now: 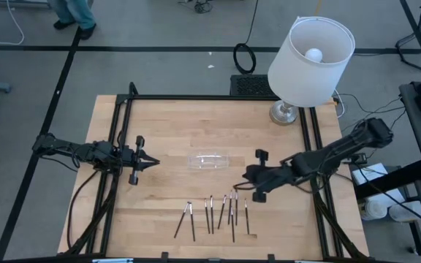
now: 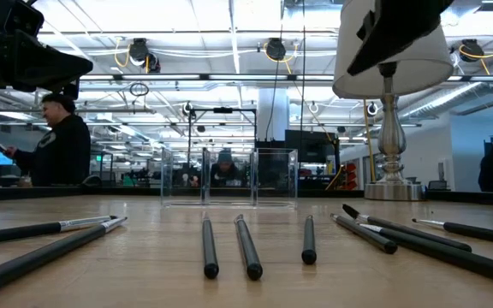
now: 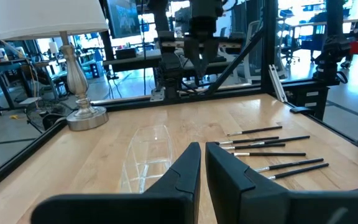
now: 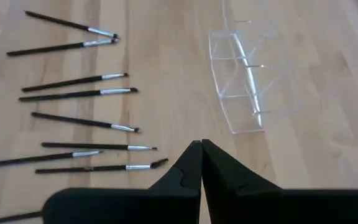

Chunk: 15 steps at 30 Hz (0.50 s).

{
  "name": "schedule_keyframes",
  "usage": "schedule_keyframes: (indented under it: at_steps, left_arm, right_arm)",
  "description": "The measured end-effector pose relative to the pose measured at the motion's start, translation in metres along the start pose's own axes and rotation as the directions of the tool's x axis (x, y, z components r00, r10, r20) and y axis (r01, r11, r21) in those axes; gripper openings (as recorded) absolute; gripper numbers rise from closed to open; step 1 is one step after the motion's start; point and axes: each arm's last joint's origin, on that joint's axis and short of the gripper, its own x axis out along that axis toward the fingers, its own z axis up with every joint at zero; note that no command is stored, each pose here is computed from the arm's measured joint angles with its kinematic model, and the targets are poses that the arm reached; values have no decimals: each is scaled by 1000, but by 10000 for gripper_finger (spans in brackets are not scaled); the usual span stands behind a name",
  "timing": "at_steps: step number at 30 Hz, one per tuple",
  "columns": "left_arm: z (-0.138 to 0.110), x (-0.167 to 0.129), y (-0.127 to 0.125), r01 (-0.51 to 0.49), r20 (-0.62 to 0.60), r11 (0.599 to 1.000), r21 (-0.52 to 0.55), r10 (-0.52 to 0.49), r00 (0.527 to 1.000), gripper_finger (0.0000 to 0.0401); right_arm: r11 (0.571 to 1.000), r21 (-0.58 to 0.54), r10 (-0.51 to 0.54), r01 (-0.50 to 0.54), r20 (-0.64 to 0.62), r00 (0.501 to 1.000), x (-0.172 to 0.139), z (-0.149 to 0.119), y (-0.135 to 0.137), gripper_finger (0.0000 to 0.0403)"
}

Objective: Pick & Place Makeup Supplies
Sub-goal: Put the makeup brush into the transparent organizer

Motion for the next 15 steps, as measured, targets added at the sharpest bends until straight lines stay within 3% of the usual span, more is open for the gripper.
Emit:
schedule_keyframes:
  at_steps: [5,15]
  left_arm:
    - [0,0,0,0,0,1000,0,0,1000,31]
    - [0,0,0,0,0,1000,0,0,1000,31]
  right_arm:
    - [999,-52,-1,-3,-80,997,24,-10,10,46]
    - [999,-47,12,-16,-82,997,61,-33,18,199]
